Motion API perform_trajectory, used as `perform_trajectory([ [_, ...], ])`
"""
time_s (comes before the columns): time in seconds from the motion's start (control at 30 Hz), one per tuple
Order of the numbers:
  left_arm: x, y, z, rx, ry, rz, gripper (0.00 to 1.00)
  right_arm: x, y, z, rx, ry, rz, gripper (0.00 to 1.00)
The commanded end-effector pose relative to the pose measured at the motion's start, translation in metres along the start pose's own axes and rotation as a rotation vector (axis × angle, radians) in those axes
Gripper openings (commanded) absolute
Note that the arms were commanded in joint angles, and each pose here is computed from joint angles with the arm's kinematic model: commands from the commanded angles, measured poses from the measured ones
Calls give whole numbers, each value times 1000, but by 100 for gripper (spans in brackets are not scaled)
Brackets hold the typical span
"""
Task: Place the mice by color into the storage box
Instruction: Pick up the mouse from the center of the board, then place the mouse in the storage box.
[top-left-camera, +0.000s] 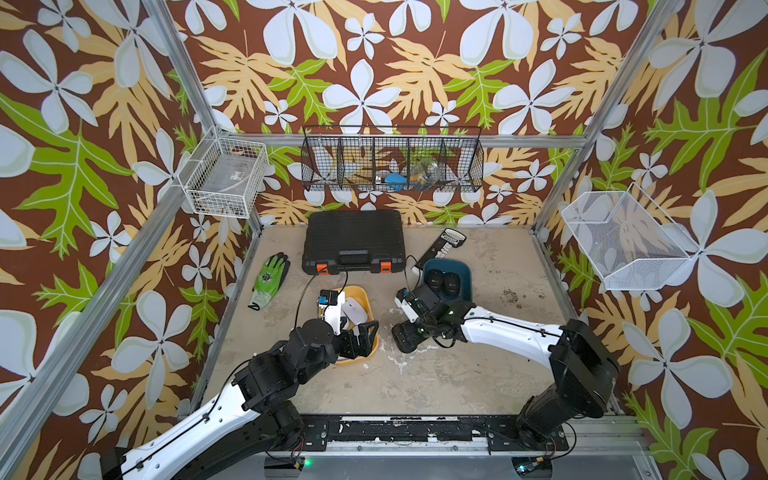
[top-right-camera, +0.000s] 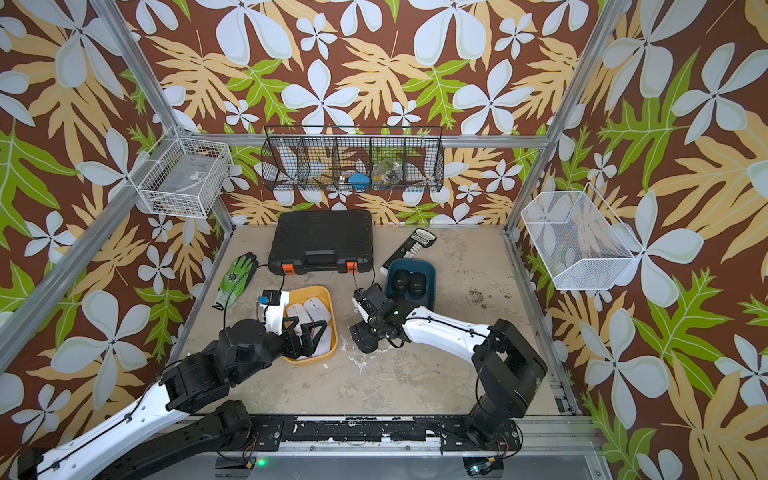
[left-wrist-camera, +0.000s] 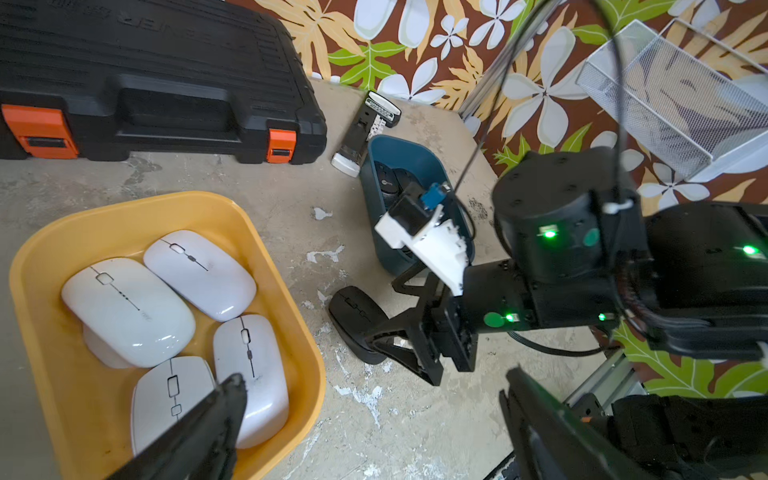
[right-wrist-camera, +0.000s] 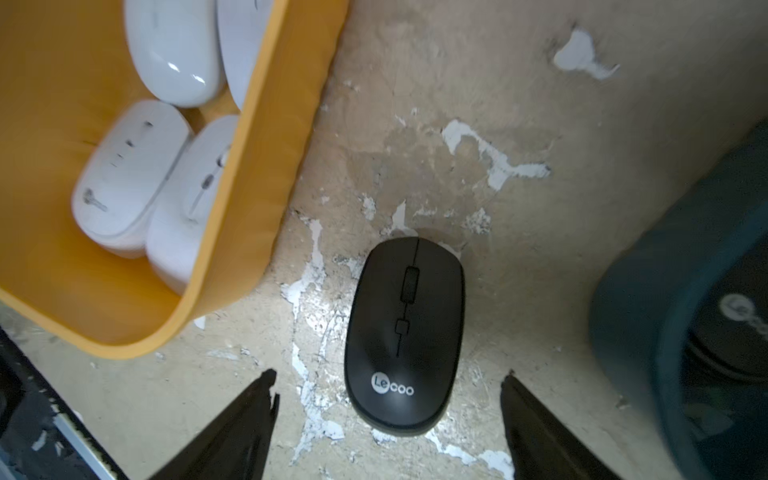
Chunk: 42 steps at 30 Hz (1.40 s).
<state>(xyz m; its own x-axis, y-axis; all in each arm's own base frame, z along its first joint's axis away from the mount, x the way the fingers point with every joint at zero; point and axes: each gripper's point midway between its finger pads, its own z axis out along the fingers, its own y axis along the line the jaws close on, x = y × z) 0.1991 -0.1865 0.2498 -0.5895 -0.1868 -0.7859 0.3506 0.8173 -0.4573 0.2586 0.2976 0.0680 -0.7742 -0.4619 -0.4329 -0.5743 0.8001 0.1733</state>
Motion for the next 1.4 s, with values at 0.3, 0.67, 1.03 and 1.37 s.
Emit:
perform_trajectory([
  [0.3, -7, -17, -5, 85, -20, 79, 100, 14, -20, 40, 111, 133, -39, 86],
  [0.67, -4, -19, -7, 105, -6, 135, 100, 13, -19, 48, 111, 144, -10, 57],
  [1.03, -13, -31, -8, 155, -38, 165, 100, -57, -13, -41, 94, -94, 77, 53],
  [1.37, -19, -39, -5, 167, -40, 169, 100, -64, -144, -63, 214, -150, 462, 48],
])
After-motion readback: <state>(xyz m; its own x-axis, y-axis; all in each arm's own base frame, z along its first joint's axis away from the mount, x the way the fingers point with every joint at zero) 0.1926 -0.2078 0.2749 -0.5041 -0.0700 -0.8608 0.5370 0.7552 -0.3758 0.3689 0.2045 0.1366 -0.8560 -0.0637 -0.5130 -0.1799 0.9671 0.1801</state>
